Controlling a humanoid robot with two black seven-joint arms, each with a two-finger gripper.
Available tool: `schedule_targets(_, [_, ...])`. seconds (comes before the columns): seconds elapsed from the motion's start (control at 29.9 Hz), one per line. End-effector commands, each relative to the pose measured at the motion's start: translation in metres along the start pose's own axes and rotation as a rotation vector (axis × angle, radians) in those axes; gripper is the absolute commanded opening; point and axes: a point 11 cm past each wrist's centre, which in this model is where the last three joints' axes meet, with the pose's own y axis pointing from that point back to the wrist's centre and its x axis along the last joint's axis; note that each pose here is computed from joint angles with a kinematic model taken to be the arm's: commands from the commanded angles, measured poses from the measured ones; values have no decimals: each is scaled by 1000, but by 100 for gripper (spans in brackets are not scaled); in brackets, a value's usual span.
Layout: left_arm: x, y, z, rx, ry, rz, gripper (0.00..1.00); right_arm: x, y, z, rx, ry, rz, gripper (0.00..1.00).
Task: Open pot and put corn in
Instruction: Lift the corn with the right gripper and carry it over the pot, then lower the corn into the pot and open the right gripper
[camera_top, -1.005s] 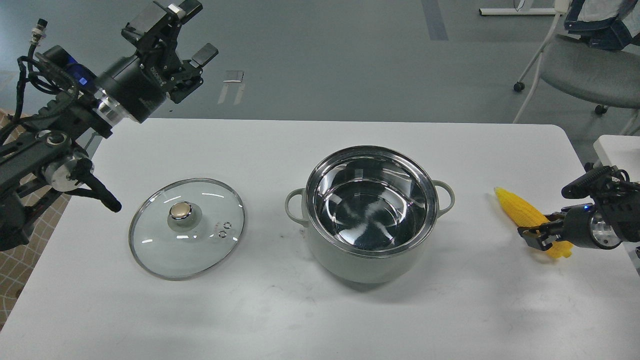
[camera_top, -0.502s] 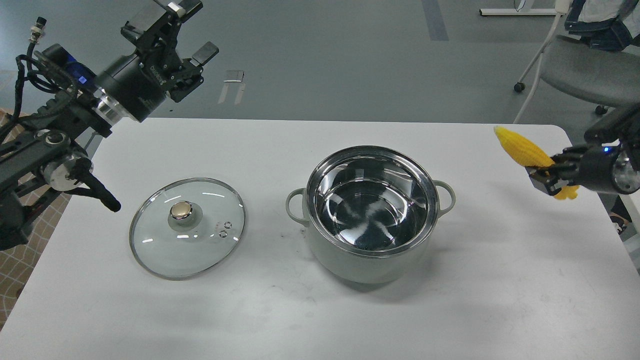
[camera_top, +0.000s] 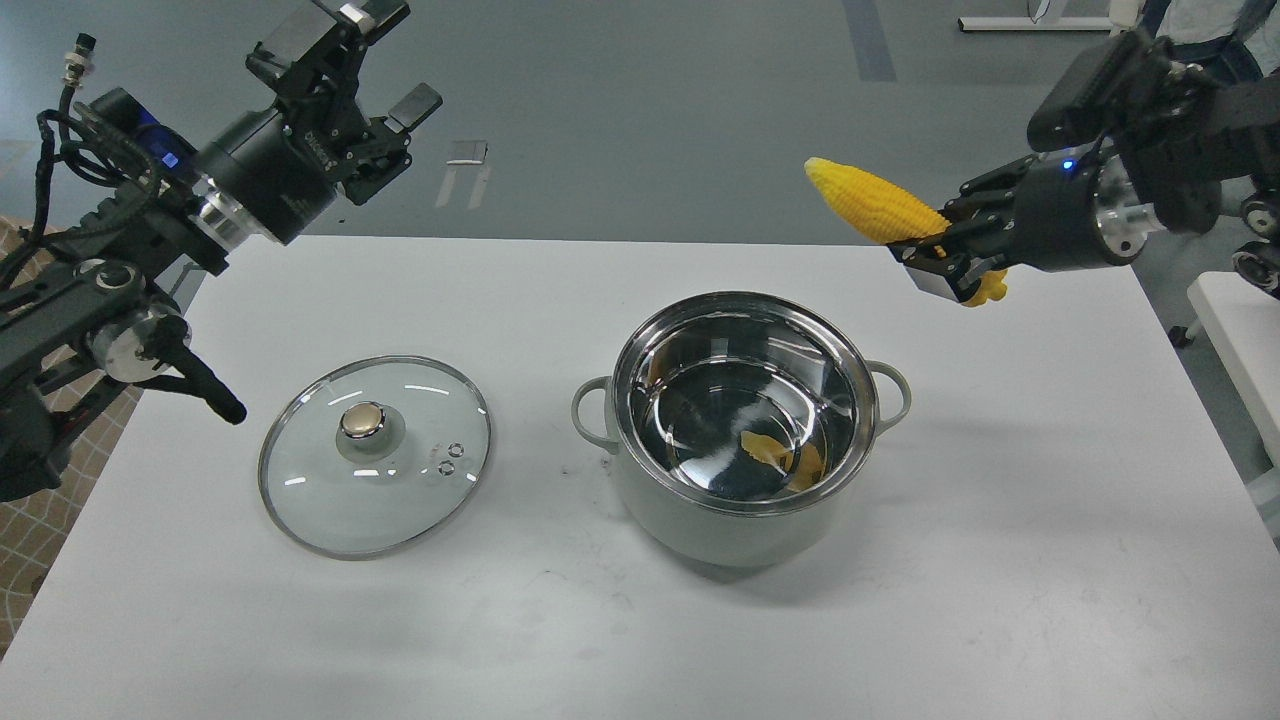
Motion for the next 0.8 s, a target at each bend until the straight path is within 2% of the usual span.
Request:
schedule_targets(0.0, [-1, 0, -1, 2, 1, -2, 97, -1, -22, -25, 73, 40, -40, 12])
schedule_targets(0.23, [-1, 0, -1, 1, 2, -2, 97, 0, -60, -56, 159, 82, -91, 14])
schedule_targets(0.44, [-2, 0, -2, 2, 6, -2, 97, 0, -86, -67, 184, 86, -119, 22])
schedule_targets(0.57, [-2, 0, -2, 3, 3, -2, 97, -6, -96, -76, 204, 93, -145, 33])
schedule_targets(0.67, [-2, 0, -2, 2, 4, -2, 97, -9, -100, -80, 214, 88, -151, 37])
schedule_targets(0.77, [-2, 0, -2, 2, 4, -2, 97, -13, -101, -80, 216, 83, -158, 49])
